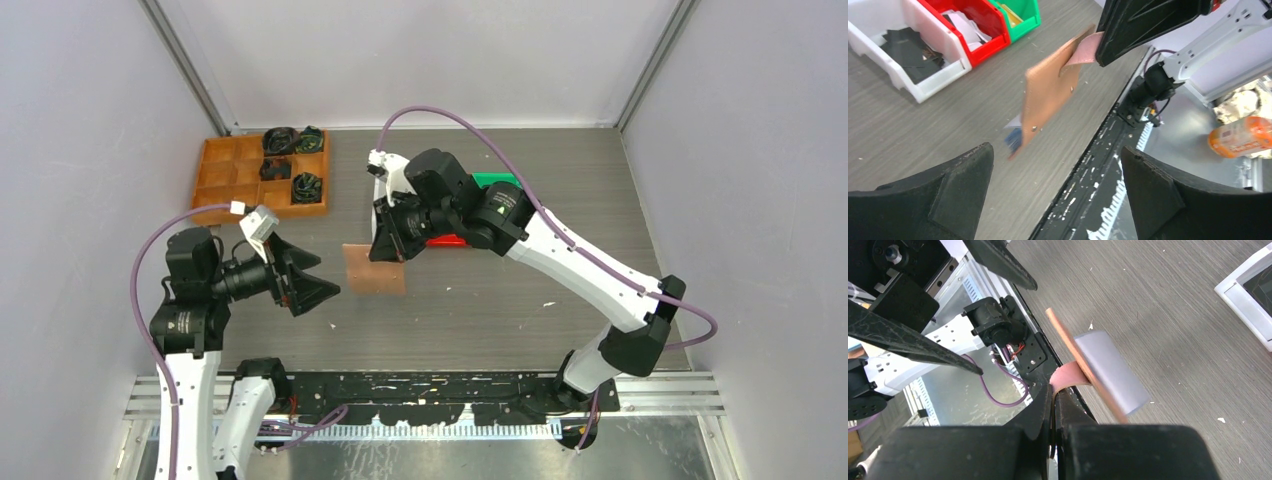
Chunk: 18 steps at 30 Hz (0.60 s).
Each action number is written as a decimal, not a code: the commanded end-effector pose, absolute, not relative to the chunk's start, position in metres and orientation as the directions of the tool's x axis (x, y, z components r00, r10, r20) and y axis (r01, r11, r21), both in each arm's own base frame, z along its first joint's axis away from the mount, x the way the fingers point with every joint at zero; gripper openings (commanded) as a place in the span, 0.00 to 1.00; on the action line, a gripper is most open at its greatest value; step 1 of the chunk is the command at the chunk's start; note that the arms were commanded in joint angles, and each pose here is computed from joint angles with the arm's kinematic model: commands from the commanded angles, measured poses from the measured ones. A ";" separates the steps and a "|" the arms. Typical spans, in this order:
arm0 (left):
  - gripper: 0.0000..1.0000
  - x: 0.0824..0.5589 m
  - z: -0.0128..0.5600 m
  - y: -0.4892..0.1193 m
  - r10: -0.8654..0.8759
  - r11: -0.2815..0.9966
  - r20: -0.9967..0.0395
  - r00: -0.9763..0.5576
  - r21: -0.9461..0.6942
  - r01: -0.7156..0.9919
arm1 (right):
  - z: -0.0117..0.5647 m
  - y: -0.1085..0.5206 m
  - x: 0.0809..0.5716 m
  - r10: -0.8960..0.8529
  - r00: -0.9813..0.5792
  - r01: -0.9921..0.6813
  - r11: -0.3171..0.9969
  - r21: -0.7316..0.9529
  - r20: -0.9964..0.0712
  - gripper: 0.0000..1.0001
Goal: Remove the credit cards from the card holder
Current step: Open the card holder.
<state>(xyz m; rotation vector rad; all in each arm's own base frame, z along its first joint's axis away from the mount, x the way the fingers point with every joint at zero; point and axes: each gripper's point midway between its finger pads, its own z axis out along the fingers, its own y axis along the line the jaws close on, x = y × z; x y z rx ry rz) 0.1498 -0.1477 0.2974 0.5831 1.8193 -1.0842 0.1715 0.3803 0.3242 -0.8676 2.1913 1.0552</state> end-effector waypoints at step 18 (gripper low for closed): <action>0.93 0.155 0.274 -0.135 0.223 0.467 -0.962 -0.161 -0.039 0.884 | 0.348 0.386 0.118 -0.536 -0.422 -0.906 0.215 0.365 -0.731 0.01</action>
